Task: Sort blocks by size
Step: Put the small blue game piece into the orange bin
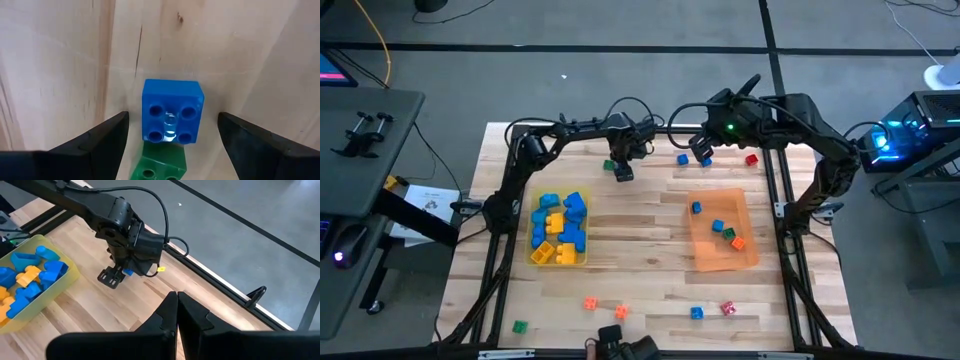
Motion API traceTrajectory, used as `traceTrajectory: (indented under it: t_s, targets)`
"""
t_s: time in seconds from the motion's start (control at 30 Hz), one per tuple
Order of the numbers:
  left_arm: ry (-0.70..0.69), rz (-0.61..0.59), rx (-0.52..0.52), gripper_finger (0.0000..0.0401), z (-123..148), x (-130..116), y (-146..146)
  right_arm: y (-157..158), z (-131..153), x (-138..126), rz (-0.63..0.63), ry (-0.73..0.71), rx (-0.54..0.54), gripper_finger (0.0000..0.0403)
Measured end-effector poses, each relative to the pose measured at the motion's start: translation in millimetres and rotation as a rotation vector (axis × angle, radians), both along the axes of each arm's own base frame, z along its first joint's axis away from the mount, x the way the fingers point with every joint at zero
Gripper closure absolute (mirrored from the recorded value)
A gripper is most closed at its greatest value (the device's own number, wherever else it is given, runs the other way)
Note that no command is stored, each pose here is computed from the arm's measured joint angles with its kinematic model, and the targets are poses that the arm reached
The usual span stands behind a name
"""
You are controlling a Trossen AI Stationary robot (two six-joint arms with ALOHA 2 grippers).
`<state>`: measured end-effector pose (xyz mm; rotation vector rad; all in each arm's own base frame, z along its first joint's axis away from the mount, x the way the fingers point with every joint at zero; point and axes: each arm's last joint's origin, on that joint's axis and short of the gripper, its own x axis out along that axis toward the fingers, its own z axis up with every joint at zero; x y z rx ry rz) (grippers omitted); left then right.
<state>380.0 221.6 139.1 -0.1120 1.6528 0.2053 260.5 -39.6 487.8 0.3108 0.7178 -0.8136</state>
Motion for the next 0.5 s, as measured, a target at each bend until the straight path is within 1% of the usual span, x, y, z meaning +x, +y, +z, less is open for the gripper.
traceTrajectory:
  t_s: [0.2,0.3,0.4,0.5]
  targets:
    - [-0.018,-0.002,0.007,0.0109,-0.1,1.8,0.7,0.1,-0.1,0.0,0.003,0.000,0.004,0.0402]
    - [-0.020,0.000,0.008,0.0122,-0.1,2.1,0.6,0.1,-0.1,0.0,0.009,0.004,0.001,0.0402]
    - [-0.021,-0.007,0.009,0.0153,-0.1,3.4,-1.4,0.1,-0.1,0.0,0.009,0.005,0.000,0.0402]
    - [-0.023,-0.014,0.010,0.0198,-0.1,4.2,-2.4,0.1,-0.1,0.0,0.010,0.005,0.000,0.0402]
